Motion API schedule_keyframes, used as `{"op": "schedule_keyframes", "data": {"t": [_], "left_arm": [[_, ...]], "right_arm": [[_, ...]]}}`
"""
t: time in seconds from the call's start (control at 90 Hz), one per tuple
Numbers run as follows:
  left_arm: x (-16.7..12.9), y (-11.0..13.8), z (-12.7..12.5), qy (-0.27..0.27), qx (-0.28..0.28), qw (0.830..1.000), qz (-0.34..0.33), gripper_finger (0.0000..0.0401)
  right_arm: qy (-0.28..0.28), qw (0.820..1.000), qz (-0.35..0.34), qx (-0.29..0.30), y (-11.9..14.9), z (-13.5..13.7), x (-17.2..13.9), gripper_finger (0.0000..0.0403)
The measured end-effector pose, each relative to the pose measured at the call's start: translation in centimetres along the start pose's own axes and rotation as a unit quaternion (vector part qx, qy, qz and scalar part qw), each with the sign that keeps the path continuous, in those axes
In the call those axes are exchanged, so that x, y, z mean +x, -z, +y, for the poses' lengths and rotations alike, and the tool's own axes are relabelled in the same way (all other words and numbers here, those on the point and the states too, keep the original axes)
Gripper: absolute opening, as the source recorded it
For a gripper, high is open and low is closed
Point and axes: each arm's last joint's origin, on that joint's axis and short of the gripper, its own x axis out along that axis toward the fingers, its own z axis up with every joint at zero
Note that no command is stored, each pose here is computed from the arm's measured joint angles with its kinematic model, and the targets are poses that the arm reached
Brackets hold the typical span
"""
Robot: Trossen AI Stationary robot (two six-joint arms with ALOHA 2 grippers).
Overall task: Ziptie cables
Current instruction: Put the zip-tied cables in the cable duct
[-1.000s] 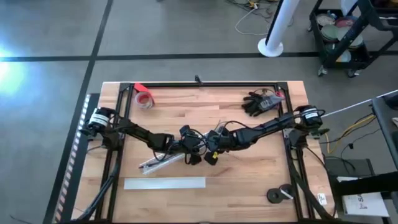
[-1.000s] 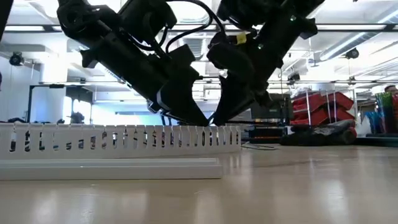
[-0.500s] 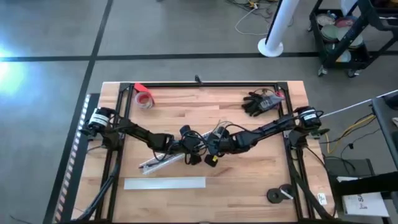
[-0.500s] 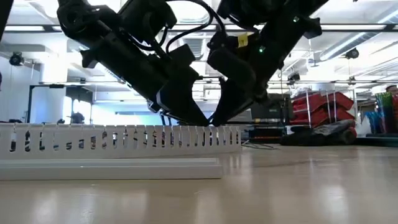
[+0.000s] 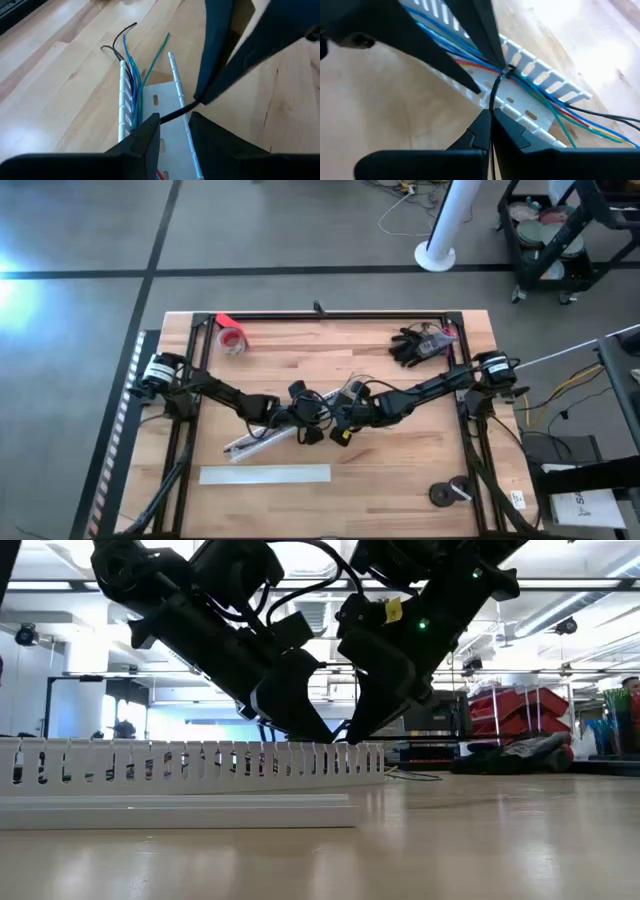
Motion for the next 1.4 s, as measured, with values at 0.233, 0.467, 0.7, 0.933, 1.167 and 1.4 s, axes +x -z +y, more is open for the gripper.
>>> {"op": "schedule_keyframes", "data": {"t": [0.233, 0.467, 0.7, 0.933, 1.167, 1.4], "left_arm": [[0.0, -0.1, -0.1, 0.013, -0.003, 1.000, -0.002, 0.0098], [0.0, 0.0, -0.1, 0.015, -0.002, 1.000, -0.001, 0.0098], [0.0, -0.1, -0.1, 0.015, -0.003, 1.000, -0.003, 0.0098], [0.0, -0.1, -0.2, 0.039, 0.008, 0.999, 0.002, 0.0098], [-0.2, 0.0, -0.5, 0.080, 0.036, 0.996, 0.013, 0.0098], [-0.4, 0.0, -0.7, 0.090, 0.043, 0.995, 0.019, 0.0098]], "right_arm": [[0.004, 1.000, 0.008, -0.007, 0.6, 0.2, 1.1, 0.0000], [-0.001, 1.000, -0.003, -0.006, 0.4, 0.3, 1.3, 0.0000], [0.008, 1.000, -0.012, -0.007, 0.1, 0.4, 1.2, 0.0000], [0.009, 1.000, -0.013, -0.009, 0.0, 0.3, 1.2, 0.0000], [0.006, 0.999, -0.014, -0.032, 0.1, 0.4, 1.2, 0.0000], [-0.001, 0.998, -0.017, -0.056, 0.4, 1.2, 0.8, 0.0000]]}}
